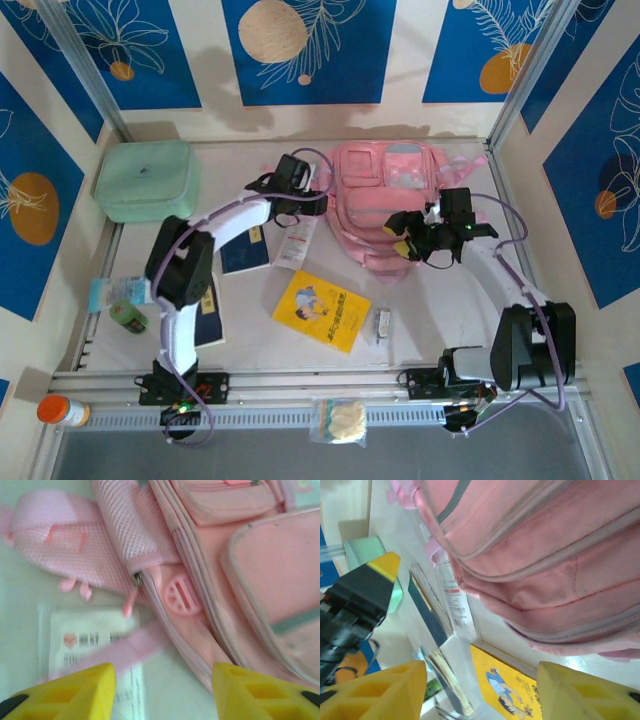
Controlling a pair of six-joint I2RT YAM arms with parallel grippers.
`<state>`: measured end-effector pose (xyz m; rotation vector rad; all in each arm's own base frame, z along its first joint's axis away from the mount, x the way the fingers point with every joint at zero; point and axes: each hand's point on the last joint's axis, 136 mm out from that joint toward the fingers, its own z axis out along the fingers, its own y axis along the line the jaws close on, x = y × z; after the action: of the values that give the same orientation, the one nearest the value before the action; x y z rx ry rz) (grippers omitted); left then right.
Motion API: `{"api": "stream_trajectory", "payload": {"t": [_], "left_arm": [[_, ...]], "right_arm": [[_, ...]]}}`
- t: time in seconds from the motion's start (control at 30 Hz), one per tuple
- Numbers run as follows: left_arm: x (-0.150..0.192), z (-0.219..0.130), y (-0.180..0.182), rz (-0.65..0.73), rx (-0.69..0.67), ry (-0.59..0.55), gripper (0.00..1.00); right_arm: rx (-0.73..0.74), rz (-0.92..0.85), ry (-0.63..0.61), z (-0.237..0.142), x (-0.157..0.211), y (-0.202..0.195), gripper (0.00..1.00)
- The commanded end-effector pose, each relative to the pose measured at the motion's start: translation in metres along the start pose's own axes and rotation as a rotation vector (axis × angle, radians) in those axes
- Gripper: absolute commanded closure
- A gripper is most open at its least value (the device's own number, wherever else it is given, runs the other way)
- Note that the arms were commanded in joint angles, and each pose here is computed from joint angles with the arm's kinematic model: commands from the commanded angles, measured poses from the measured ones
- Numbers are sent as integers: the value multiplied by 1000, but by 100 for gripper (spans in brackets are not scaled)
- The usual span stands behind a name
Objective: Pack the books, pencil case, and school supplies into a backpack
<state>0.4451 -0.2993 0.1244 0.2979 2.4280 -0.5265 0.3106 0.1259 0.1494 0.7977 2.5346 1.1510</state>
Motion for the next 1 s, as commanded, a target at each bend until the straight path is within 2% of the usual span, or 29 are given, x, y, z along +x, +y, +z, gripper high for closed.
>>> {"api": "stream_trajectory", "payload": {"t": [0.0, 0.07, 0.27, 0.37, 0.5, 0.7, 0.8, 0.97], "left_arm": [[20, -44, -34, -148, 126, -10, 42], [51, -60, -44, -196, 163, 14, 39], [144, -105, -46, -263, 15, 118, 33], [179, -121, -50, -318, -42, 118, 32], [219, -130, -45, -386, -93, 134, 27], [256, -134, -36, -473, -140, 113, 26], [269, -118, -42, -559, -51, 112, 23], [273, -107, -43, -548, -64, 118, 22]], "right_arm": [[69, -126, 70, -6, 30, -5, 36], [120, -179, 120, -3, 49, -10, 35], [189, -323, 239, 17, 102, -25, 32], [241, -383, 266, 28, 121, -35, 32], [239, -438, 307, 47, 140, -34, 32], [287, -485, 266, 63, 124, -28, 32], [324, -476, 274, 72, 117, -31, 32], [349, -465, 298, 88, 120, -43, 33]]}}
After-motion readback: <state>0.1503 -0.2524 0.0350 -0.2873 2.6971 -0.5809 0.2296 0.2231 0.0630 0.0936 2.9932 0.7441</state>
